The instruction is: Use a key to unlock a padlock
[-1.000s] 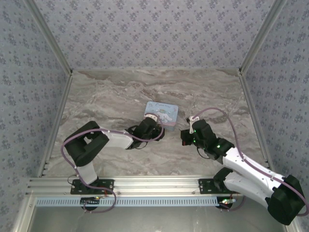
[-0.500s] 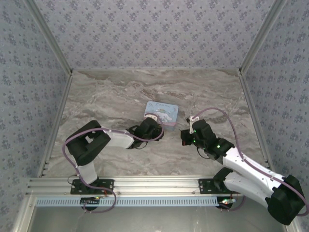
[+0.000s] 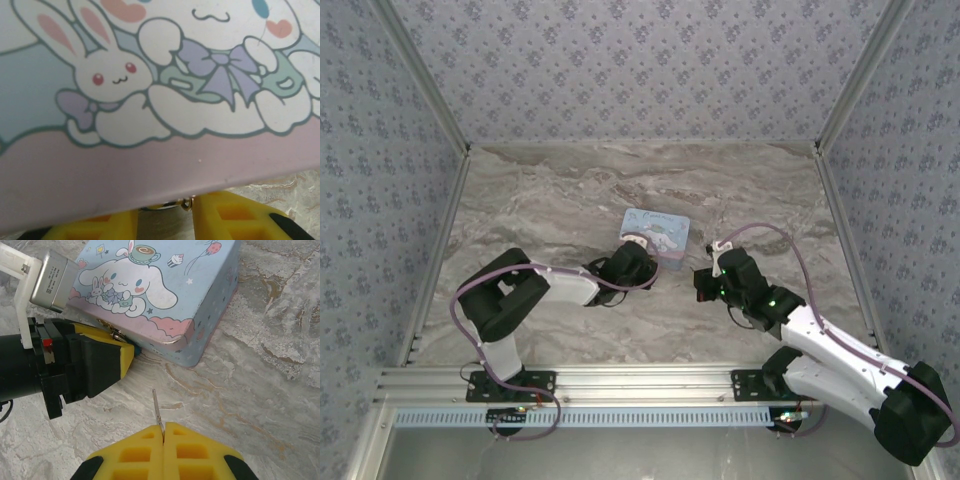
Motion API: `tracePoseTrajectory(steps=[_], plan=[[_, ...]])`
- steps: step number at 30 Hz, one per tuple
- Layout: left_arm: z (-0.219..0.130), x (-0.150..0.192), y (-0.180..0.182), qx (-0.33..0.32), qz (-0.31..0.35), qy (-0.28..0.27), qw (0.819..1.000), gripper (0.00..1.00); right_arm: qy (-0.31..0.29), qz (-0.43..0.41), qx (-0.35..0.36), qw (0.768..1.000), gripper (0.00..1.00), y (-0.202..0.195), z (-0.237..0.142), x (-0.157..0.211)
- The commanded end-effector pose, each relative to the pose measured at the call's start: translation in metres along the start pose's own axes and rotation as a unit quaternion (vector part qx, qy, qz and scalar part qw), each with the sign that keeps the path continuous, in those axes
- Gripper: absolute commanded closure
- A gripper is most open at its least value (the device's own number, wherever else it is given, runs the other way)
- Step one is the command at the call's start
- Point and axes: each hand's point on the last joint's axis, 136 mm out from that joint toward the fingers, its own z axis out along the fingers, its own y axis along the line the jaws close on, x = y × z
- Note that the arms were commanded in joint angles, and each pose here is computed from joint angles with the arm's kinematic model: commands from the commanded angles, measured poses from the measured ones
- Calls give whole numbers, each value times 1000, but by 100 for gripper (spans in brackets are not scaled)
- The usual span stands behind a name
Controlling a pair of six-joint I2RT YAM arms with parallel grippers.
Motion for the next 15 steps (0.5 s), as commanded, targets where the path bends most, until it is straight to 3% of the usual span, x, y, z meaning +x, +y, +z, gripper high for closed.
tracePoseTrajectory(steps=[1,15], plan=[[-4,-11,-8,4,3,-11,1000,70,3,-7,-5,1000,100,1,1,4],[-39,-30,-44,76,-104,12,992,74,-7,-46,-65,997,100,14,0,24]])
